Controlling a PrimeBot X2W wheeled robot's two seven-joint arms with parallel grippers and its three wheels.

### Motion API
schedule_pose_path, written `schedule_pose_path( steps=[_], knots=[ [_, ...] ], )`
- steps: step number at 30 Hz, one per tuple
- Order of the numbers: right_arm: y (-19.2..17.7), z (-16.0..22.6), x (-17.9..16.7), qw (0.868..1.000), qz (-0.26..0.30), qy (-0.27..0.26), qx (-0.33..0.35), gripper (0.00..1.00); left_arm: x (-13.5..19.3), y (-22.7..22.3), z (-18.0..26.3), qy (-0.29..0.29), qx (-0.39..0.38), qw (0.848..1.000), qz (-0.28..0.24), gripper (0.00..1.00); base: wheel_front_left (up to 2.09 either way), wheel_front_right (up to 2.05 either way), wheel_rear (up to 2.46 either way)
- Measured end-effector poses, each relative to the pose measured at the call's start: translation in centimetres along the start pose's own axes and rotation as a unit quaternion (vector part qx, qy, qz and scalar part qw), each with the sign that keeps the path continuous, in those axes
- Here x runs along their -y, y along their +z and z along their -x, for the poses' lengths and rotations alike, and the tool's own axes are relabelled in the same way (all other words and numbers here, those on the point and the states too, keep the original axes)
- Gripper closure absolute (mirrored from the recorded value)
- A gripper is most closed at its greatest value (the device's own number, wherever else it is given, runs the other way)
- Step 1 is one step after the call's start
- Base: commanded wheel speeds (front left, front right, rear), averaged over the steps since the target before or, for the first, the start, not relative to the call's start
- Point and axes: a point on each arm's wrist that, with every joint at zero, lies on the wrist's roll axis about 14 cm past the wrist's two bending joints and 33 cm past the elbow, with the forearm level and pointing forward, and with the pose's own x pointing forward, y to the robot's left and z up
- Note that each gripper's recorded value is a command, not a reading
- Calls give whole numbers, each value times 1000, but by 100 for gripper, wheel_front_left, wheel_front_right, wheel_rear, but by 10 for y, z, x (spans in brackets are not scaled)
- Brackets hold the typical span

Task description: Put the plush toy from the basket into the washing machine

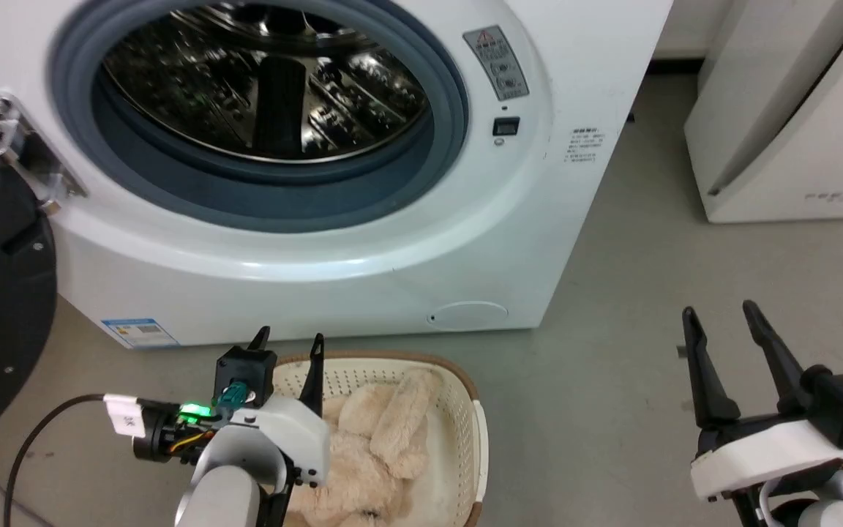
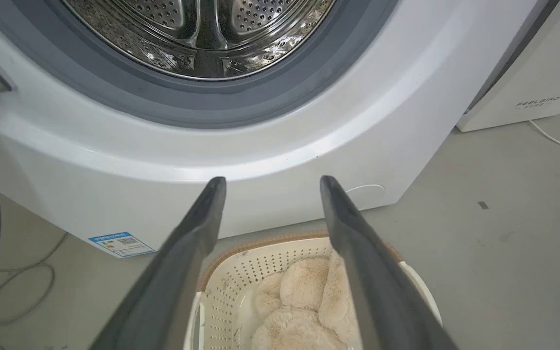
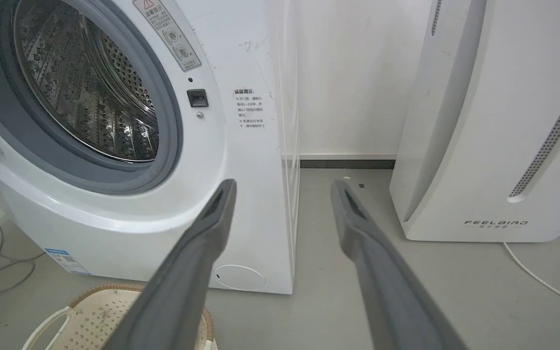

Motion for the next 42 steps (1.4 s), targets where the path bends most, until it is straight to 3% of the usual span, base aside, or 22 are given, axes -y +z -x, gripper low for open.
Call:
schedule_pose_path(
  steps=[9, 17, 26, 42],
  knots=[
    [-13, -14, 11, 1000, -14, -16, -9, 0, 24, -43, -27, -47, -78, 996, -11, 0, 0, 0, 0],
    [-32, -29, 26, 999, -28, -36, -22, 0, 37, -101, -48, -85, -178, 979, -43, 0, 0, 0, 0],
    [-54, -43, 39, 997, -33, -53, -36, 0, 49, -151, -62, -131, -250, 957, -72, 0, 0, 0, 0],
    [-96, -59, 57, 994, -45, -78, -62, 0, 70, -241, -68, -200, -367, 902, -106, 0, 0, 0, 0]
  ],
)
